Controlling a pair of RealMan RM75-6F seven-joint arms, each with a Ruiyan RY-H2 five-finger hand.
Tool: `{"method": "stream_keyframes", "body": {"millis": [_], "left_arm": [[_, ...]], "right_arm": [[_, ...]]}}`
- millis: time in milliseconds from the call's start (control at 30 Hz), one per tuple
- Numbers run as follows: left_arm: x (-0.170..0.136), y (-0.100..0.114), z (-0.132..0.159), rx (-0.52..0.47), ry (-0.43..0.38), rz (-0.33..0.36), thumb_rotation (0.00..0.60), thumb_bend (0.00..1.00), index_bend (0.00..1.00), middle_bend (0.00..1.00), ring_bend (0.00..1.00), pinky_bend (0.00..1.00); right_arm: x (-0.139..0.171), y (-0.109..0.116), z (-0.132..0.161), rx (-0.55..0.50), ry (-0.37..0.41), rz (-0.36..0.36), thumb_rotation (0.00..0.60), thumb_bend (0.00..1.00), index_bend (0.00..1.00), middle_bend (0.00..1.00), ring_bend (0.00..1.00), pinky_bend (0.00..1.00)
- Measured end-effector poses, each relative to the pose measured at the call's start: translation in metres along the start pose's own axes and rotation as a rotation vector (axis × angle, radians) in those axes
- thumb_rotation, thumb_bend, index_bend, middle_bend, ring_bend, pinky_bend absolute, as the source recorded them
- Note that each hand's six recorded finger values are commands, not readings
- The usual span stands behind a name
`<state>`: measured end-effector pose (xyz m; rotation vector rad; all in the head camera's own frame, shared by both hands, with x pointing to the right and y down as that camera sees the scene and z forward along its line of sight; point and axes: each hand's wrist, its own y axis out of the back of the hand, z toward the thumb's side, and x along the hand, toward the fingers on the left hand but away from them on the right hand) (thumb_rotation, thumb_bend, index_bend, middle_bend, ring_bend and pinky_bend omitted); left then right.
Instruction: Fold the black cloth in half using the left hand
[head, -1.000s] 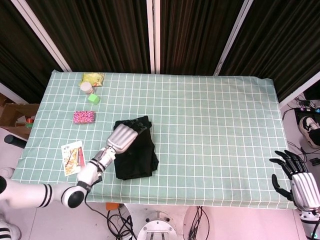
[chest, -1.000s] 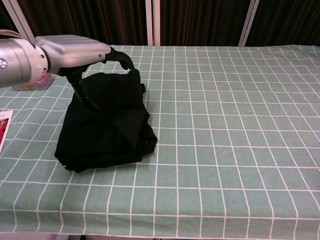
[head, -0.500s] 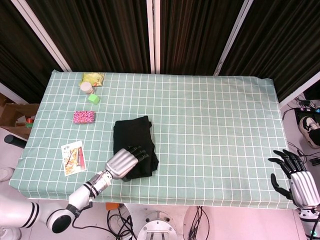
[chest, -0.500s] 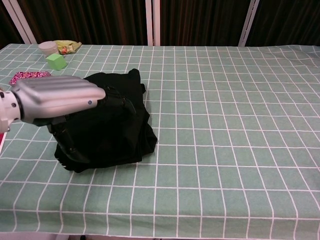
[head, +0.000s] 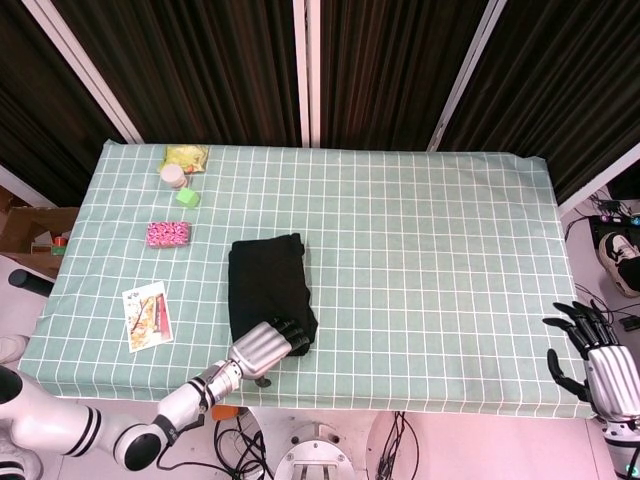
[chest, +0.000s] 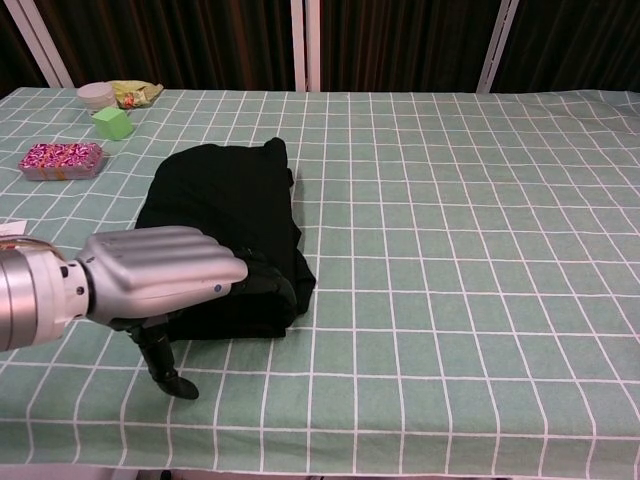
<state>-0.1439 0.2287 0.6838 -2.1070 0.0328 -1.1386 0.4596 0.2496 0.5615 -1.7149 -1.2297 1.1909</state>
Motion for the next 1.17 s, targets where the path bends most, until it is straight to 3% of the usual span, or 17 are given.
{"method": "stream_keyframes", "body": {"millis": [167, 267, 433, 567, 667, 833, 1000, 1167], "left_arm": [[-0.011, 0.017, -0.002, -0.030, 0.000, 0.057, 0.600, 0.06, 0.18, 0.16, 0.08, 0.18], [-0.028, 0.040, -0.015, -0.064, 0.034, 0.154, 0.600, 0.05, 0.18, 0.16, 0.08, 0.18], [-0.073, 0.079, -0.070, -0.125, 0.208, 0.388, 0.600, 0.05, 0.18, 0.15, 0.08, 0.18], [-0.122, 0.089, -0.131, -0.120, 0.425, 0.547, 0.600, 0.04, 0.18, 0.14, 0.08, 0.17], [-0.160, 0.075, -0.176, -0.091, 0.588, 0.587, 0.600, 0.03, 0.17, 0.12, 0.07, 0.17], [-0.231, 0.027, -0.224, -0.080, 0.814, 0.560, 0.600, 0.03, 0.17, 0.11, 0.07, 0.16], [-0.281, -0.011, -0.219, -0.091, 0.904, 0.554, 0.600, 0.03, 0.17, 0.11, 0.07, 0.16], [-0.301, -0.031, -0.192, -0.109, 0.896, 0.571, 0.600, 0.03, 0.17, 0.11, 0.07, 0.16]], "right_arm": [[0.003, 0.006, 0.000, 0.003, 0.003, -0.014, 0.600, 0.47, 0.32, 0.19, 0.09, 0.16], [0.004, 0.009, -0.001, 0.015, 0.005, -0.005, 0.600, 0.47, 0.32, 0.19, 0.09, 0.16], [-0.002, 0.012, -0.007, 0.040, -0.010, 0.042, 0.600, 0.47, 0.33, 0.19, 0.09, 0.16], [-0.013, 0.019, -0.014, 0.058, -0.033, 0.060, 0.600, 0.47, 0.24, 0.17, 0.08, 0.16], [-0.020, 0.022, -0.019, 0.068, -0.056, 0.068, 0.600, 0.46, 0.13, 0.13, 0.02, 0.12], [-0.028, 0.025, -0.017, 0.121, -0.062, 0.060, 0.600, 0.38, 0.11, 0.10, 0.00, 0.05], [-0.029, 0.023, -0.009, 0.121, -0.054, 0.024, 0.600, 0.38, 0.11, 0.10, 0.00, 0.04], [-0.024, 0.015, -0.002, 0.105, -0.043, 0.035, 0.600, 0.39, 0.11, 0.10, 0.00, 0.04]]}}
